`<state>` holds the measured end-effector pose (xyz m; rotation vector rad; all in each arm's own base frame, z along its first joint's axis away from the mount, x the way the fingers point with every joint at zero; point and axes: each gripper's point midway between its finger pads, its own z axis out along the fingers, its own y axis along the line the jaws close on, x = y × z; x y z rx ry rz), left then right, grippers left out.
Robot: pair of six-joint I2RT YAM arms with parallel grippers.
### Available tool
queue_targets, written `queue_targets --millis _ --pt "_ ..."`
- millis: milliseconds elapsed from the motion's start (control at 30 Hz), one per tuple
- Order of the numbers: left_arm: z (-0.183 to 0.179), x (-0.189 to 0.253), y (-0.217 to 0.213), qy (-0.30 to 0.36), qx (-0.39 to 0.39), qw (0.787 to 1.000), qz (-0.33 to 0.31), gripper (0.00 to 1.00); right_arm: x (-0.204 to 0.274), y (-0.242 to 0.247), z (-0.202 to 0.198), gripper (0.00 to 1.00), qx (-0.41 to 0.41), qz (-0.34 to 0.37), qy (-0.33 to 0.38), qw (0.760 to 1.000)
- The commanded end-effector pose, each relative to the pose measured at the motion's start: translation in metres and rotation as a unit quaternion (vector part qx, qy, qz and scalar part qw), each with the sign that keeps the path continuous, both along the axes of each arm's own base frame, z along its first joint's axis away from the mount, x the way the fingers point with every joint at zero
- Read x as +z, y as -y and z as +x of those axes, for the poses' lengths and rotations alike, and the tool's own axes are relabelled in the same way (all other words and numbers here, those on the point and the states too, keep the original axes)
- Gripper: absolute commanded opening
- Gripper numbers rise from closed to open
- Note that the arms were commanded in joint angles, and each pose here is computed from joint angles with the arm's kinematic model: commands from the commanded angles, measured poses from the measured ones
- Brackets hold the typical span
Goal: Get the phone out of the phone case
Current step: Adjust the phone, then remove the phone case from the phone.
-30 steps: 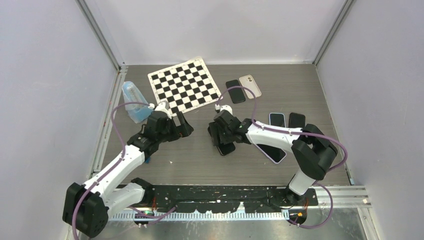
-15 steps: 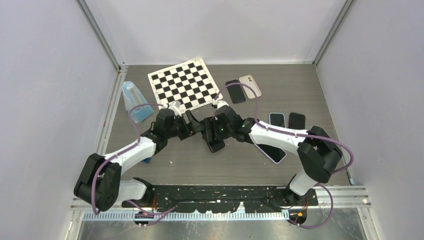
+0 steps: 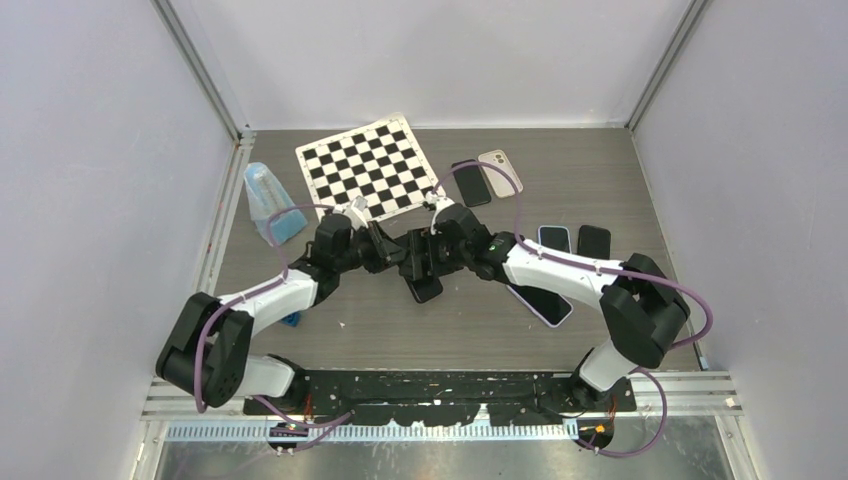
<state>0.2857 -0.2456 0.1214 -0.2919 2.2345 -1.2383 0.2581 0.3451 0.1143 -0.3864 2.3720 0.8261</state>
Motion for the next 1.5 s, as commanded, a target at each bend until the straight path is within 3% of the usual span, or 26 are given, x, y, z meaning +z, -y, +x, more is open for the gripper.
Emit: queue_targets --millis 0,33,67,133,400,500,600,733,867,1000,1133,1300,1467 --pt "0.009 0.023 0.010 0.030 -0.016 0.999 -0.028 0.05 0.060 -0.018 0.015 0.66 0.004 0.093 0.037 0.995" --pt "0.010 0.025 0.011 0.031 -0.017 0.999 -0.029 0.00 0.060 -0.016 0.015 0.72 0.005 0.096 0.036 0.995" --pt "0.011 0.026 0.011 0.032 -0.018 0.999 -0.030 0.00 0.061 -0.017 0.012 0.85 0.015 0.101 0.036 0.994" --pt "0.014 0.034 0.012 0.038 -0.023 0.998 -0.037 0.00 0.060 -0.009 0.013 0.95 0.012 0.102 0.036 0.994" --pt "0.037 0.087 0.000 0.086 -0.036 0.993 -0.076 0.00 0.081 0.047 0.022 0.99 -0.041 0.148 0.051 0.987" --pt "0.044 0.118 -0.006 0.114 -0.046 0.987 -0.099 0.00 0.095 0.059 0.016 0.97 -0.051 0.169 0.064 0.982" --pt "0.048 0.150 -0.012 0.147 -0.051 0.980 -0.123 0.00 0.109 0.058 0.009 0.89 -0.037 0.200 0.071 0.977" --pt "0.043 0.196 -0.012 0.197 -0.065 0.968 -0.141 0.00 0.140 0.025 -0.020 0.85 0.062 0.296 0.063 0.951" --pt "0.034 0.233 -0.015 0.234 -0.066 0.958 -0.155 0.00 0.149 0.005 -0.028 0.82 0.081 0.318 0.059 0.943" --pt "0.023 0.262 -0.018 0.258 -0.059 0.947 -0.181 0.00 0.164 -0.003 -0.023 0.73 0.069 0.355 0.065 0.930" --pt "0.018 0.275 -0.024 0.254 -0.033 0.945 -0.202 0.00 0.187 -0.006 -0.021 0.56 0.063 0.402 0.084 0.910" --pt "0.016 0.281 -0.031 0.229 0.000 0.948 -0.221 0.00 0.209 -0.005 -0.027 0.53 0.073 0.448 0.110 0.884" --pt "0.015 0.285 -0.036 0.222 0.020 0.948 -0.228 0.00 0.218 -0.001 -0.036 0.59 0.092 0.467 0.127 0.870"
